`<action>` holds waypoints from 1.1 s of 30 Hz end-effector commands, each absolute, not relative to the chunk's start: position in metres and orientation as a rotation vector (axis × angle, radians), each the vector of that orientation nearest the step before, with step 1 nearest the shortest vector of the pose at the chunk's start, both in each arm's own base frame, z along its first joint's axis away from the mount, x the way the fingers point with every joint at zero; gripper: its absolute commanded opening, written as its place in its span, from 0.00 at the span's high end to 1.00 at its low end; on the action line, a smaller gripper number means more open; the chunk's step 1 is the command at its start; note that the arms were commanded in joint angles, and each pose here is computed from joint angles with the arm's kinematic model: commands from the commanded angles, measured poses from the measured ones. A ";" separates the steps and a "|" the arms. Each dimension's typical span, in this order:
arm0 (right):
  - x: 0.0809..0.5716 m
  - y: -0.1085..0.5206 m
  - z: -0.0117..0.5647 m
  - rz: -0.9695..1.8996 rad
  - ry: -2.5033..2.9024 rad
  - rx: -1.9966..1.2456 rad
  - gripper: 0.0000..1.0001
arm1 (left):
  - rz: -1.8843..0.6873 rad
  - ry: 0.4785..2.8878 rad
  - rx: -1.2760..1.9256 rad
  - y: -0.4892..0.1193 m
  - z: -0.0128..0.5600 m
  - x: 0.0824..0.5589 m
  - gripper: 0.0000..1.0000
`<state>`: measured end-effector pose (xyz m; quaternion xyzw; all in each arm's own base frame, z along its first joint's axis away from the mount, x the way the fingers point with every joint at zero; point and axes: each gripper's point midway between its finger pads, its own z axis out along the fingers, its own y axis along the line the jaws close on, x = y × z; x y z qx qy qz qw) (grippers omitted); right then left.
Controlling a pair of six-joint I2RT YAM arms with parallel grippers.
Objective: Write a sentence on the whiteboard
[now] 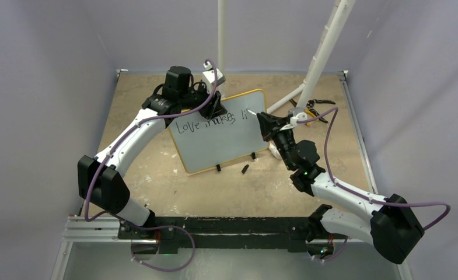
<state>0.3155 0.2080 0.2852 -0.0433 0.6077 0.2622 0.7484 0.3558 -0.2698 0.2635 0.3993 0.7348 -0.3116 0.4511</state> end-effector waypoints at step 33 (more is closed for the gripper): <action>0.290 0.206 0.303 0.681 1.278 -0.122 1.00 | -0.813 1.878 0.983 -0.269 0.249 0.344 1.00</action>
